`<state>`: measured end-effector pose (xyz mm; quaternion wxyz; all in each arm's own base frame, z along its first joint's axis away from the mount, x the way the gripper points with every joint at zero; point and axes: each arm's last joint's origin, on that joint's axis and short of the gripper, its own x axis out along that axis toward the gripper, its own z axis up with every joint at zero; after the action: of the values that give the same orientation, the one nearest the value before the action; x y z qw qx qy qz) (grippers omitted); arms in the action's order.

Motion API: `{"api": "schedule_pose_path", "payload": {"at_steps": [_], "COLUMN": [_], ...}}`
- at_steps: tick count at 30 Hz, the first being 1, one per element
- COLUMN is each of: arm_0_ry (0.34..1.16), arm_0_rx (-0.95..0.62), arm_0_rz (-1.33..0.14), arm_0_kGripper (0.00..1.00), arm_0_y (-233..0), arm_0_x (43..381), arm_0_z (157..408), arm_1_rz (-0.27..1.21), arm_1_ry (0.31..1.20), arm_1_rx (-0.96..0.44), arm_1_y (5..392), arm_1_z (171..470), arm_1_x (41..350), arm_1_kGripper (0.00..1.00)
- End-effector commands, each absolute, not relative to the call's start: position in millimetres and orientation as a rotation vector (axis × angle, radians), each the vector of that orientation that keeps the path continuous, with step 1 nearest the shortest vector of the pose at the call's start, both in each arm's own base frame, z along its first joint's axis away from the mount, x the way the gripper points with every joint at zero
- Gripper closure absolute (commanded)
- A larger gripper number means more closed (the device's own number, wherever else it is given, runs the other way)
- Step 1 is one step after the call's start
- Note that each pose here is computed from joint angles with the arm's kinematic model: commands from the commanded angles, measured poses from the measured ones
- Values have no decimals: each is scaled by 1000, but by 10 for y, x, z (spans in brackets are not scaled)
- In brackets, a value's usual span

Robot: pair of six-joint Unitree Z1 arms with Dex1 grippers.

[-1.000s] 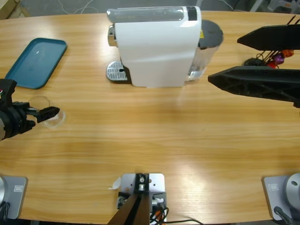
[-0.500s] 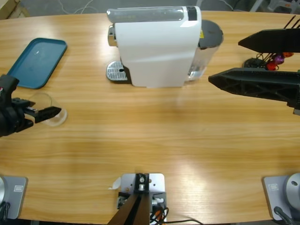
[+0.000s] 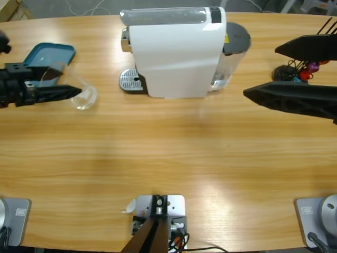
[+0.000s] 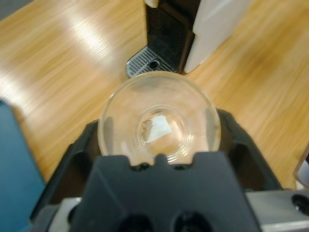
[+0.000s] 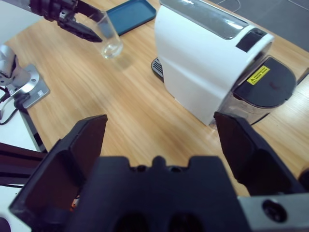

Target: Pour coffee

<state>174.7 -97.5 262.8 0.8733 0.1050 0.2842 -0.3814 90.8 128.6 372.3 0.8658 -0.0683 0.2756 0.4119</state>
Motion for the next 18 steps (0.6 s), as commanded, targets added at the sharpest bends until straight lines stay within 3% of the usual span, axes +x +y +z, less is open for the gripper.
{"api": "schedule_pose_path", "payload": {"at_steps": [1, 7, 18], "arm_0_ry": [624, 616, 594], "arm_0_rx": [351, 423, 434], "arm_0_rz": [-909, -941, -1009], "arm_0_kGripper": [561, 561, 561], "arm_0_y": [-1149, -1261, -1436], "arm_0_x": [2411, 2699, 3042], "arm_0_z": [2372, 2276, 2190], "arm_1_rz": [816, 851, 841], "arm_1_ry": [586, 546, 562], "arm_1_rx": [-191, -326, -343], "arm_1_y": [875, 653, 646], "arm_1_z": [3689, 3544, 3540], "arm_1_x": [730, 551, 563], "arm_1_kGripper": [0, 0, 0]}}
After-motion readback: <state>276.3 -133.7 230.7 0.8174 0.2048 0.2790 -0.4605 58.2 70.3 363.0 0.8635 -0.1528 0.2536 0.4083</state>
